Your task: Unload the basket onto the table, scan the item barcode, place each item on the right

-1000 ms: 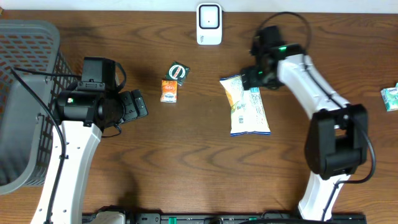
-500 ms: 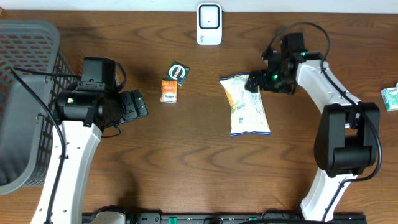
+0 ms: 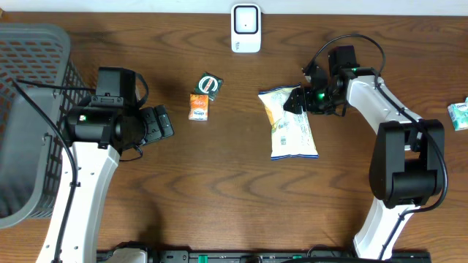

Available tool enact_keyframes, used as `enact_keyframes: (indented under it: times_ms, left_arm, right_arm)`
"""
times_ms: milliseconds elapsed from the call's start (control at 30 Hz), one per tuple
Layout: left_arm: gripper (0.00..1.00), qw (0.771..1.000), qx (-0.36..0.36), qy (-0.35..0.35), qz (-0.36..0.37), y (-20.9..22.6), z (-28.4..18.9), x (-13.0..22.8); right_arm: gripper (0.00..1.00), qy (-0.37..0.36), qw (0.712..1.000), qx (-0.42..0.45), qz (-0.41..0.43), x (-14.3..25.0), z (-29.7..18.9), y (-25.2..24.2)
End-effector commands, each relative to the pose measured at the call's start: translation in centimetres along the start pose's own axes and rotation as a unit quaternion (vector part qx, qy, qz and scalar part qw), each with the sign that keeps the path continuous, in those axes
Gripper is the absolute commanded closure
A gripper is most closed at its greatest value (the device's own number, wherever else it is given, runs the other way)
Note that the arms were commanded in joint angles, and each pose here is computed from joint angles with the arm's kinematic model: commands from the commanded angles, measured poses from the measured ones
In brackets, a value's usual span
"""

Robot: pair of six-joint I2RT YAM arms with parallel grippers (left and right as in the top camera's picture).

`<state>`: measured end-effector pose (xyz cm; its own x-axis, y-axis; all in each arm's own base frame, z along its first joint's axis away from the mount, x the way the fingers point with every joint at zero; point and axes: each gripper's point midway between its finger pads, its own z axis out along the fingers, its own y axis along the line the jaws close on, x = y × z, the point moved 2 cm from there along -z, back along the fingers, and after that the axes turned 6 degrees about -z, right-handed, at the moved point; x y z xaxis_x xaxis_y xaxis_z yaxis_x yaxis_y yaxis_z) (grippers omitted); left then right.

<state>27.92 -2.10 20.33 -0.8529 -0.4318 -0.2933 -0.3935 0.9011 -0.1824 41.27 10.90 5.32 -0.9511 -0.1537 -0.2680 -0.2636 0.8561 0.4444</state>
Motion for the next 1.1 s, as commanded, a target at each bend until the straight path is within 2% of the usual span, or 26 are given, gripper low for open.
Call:
enact_keyframes:
  times_ms: [0, 133, 400, 700, 1067]
  left_arm:
    - [0.02, 1.000, -0.003, 0.001, -0.002, 0.2, 0.0, 0.0]
    - [0.02, 1.000, -0.003, 0.001, -0.002, 0.2, 0.0, 0.0]
    - [0.02, 1.000, -0.003, 0.001, -0.002, 0.2, 0.0, 0.0]
    - [0.03, 1.000, -0.003, 0.001, -0.002, 0.2, 0.0, 0.0]
    - [0.02, 1.000, -0.003, 0.001, -0.002, 0.2, 0.0, 0.0]
  right_arm:
    - [0.27, -0.019, 1.000, -0.012, -0.005, -0.7, -1.5, 1.7]
    - [0.21, -0.034, 0.999, 0.015, -0.023, -1.2, -2.8, 2.6]
    - [0.03, -0.078, 0.983, 0.139, -0.095, -2.4, -5.8, 6.0]
    - [0.01, -0.094, 0.952, 0.261, -0.129, -2.5, -3.5, 8.6]
    - [0.01, -0.054, 0.931, 0.333, -0.140, -1.0, 1.9, 7.6]
